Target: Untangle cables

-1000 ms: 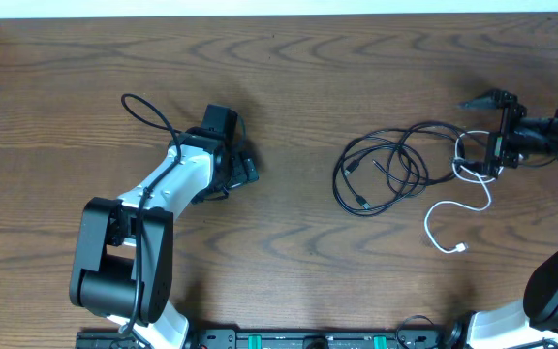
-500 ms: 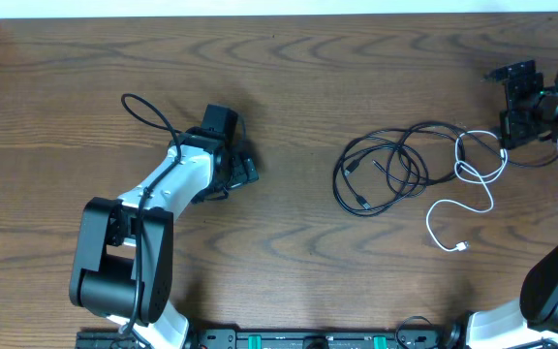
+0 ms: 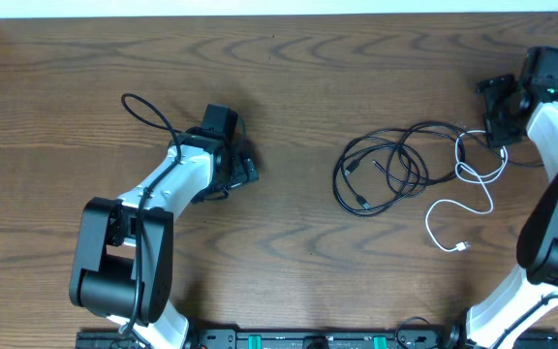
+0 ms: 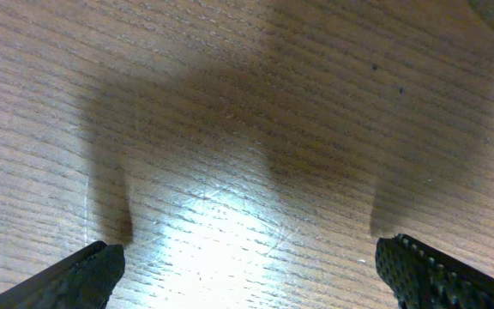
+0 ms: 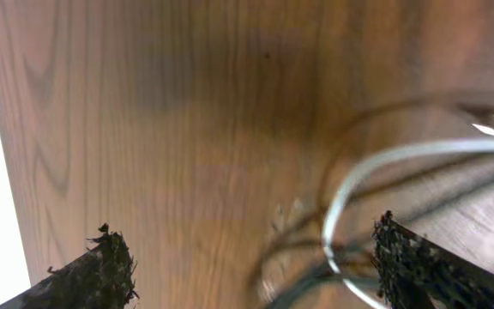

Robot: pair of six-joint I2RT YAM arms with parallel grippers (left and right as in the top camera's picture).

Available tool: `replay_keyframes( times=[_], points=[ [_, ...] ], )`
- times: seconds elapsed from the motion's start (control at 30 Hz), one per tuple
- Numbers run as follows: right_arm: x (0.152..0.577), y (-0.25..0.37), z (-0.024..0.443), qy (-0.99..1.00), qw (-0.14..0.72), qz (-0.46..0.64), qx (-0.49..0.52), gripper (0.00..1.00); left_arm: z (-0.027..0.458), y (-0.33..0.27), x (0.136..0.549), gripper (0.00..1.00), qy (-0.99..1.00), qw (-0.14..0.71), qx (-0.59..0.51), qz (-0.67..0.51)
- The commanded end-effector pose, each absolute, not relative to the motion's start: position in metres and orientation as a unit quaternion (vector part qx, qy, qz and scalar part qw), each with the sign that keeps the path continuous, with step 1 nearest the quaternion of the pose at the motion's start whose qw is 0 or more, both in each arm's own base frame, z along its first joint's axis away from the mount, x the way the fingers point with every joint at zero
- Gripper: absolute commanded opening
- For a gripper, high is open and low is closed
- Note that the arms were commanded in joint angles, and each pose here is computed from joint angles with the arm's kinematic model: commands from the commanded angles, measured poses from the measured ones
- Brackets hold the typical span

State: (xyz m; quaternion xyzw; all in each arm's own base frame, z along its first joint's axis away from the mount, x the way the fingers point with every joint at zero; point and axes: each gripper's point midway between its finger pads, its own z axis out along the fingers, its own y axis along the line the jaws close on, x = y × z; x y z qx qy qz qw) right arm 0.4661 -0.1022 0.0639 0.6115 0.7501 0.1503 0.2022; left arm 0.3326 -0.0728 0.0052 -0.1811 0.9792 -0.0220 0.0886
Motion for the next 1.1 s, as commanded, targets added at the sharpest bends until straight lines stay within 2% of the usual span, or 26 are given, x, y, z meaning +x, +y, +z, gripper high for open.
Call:
replay_keyframes(
  times=[0.0, 0.1, 0.47, 0.5, 0.67, 0.77, 0.83, 0.97, 1.07],
  points=[
    [0.476, -0.108, 0.058, 0.744, 0.219, 0.145, 0.614, 0.86, 0.008, -0.074, 0.337, 1.00, 0.979, 0.094, -0.181, -0.022],
    [0.475, -0.109, 0.048, 0.745, 0.214, 0.137, 0.616, 0.83, 0.008, -0.074, 0.337, 1.00, 0.979, 0.094, -0.181, -0.022],
    [0.466, -0.107, 0.014, 0.752, 0.177, 0.115, 0.624, 0.82, 0.008, -0.074, 0.337, 1.00, 0.979, 0.094, -0.181, -0.022],
    [0.465, -0.107, 0.011, 0.753, 0.174, 0.112, 0.625, 0.79, 0.008, -0.074, 0.337, 1.00, 0.979, 0.094, -0.181, -0.021],
    [0.461, -0.105, -0.013, 0.757, 0.154, 0.103, 0.627, 0.35, 0.008, -0.074, 0.337, 1.00, 0.979, 0.094, -0.181, -0.022],
    [0.458, -0.105, -0.022, 0.758, 0.147, 0.095, 0.628, 0.16, 0.008, -0.074, 0.337, 1.00, 0.979, 0.094, -0.181, -0.022],
    [0.457, -0.106, -0.025, 0.759, 0.145, 0.090, 0.628, 0.09, 0.008, -0.074, 0.337, 1.00, 0.979, 0.094, -0.181, -0.022],
    [0.457, -0.105, -0.027, 0.775, 0.146, 0.087, 0.608, 0.01, 0.008, -0.074, 0.337, 1.00, 0.979, 0.094, -0.181, -0.022],
    [0.465, -0.097, -0.023, 0.796, 0.148, 0.115, 0.576, 0.01, 0.008, -0.074, 0.337, 1.00, 0.979, 0.094, -0.181, -0.022]
  ],
)
